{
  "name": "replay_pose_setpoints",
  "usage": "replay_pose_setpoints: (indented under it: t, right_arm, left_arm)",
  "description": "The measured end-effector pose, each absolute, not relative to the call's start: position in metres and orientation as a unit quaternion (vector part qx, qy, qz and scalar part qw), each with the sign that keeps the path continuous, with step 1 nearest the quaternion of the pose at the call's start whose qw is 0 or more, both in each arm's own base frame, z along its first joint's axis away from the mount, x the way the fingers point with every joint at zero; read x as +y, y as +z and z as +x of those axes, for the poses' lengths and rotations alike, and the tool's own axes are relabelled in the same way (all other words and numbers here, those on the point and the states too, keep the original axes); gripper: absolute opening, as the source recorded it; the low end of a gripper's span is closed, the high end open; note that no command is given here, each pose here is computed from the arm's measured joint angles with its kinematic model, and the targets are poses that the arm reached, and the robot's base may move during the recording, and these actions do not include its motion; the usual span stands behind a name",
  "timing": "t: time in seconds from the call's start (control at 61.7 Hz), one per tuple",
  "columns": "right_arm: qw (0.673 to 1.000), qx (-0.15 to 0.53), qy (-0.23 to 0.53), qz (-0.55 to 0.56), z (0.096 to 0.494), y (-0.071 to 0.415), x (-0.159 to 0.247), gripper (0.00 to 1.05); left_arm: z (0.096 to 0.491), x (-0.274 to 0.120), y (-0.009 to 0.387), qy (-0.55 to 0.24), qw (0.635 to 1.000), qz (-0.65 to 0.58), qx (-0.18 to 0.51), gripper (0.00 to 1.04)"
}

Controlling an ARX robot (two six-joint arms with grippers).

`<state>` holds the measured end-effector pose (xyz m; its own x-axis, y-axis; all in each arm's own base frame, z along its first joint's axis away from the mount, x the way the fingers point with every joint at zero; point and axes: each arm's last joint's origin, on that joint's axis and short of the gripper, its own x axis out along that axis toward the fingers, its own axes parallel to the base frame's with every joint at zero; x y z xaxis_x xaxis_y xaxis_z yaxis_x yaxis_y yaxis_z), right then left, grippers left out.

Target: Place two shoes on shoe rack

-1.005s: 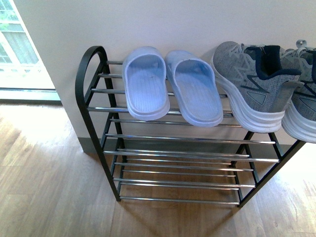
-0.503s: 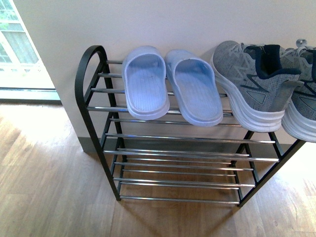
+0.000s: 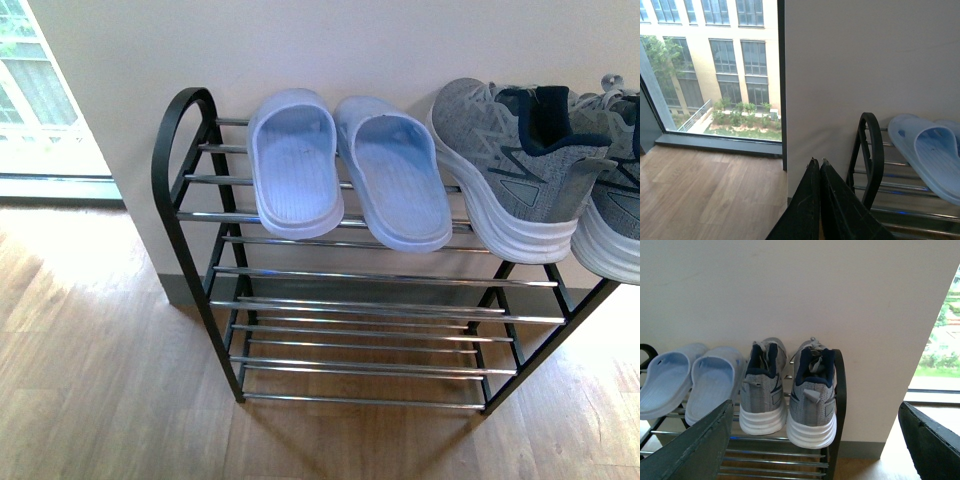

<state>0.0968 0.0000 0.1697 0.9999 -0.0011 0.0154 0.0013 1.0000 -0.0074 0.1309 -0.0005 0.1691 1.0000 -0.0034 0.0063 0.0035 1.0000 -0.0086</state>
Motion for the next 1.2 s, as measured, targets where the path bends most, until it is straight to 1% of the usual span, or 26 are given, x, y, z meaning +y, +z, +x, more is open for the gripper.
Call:
replay_pose_setpoints:
  t: [0.778,0.843,0.892,0.957,1.151,1.168,1.2]
  right_arm:
    - [1.0,-0.008,-0.001,-0.004,0.097,0.17,0.0,0.96]
    - [1.0,-0.008,-0.001,-0.004,0.097,0.17,0.0,0.96]
    - [1.0,-0.008,-0.001,-0.004,0.097,0.17,0.0,0.96]
    - [1.0,-0.008,-0.001,-0.004,0.097,0.17,0.0,0.96]
    - [1.0,-0.008,-0.001,-0.004,0.097,0.17,0.0,0.96]
    - [1.0,-0.008,-0.001,-0.004,0.097,0.17,0.0,0.96]
    - [1.0,-0.008,-0.001,-0.004,0.097,0.17,0.0,0.96]
  left_arm:
    - [0.109,0.0,0.171,-0.002,1.0,-0.004,-0.008,0.01]
    - [0.105,0.0,0.17,-0.002,1.0,-0.004,-0.006,0.01]
    - [0.101,0.0,0.166,-0.002,1.0,-0.004,0.01,0.01]
    - [0.098,0.0,0.167,-0.002,1.0,-0.004,0.0,0.01]
    - [0.098,0.0,0.167,-0.002,1.0,-0.004,0.001,0.01]
    - [0.098,0.0,0.167,-0.002,1.0,-0.004,0.001,0.02]
    - [0.098,0.0,0.167,-0.002,1.0,-0.004,0.001,0.09]
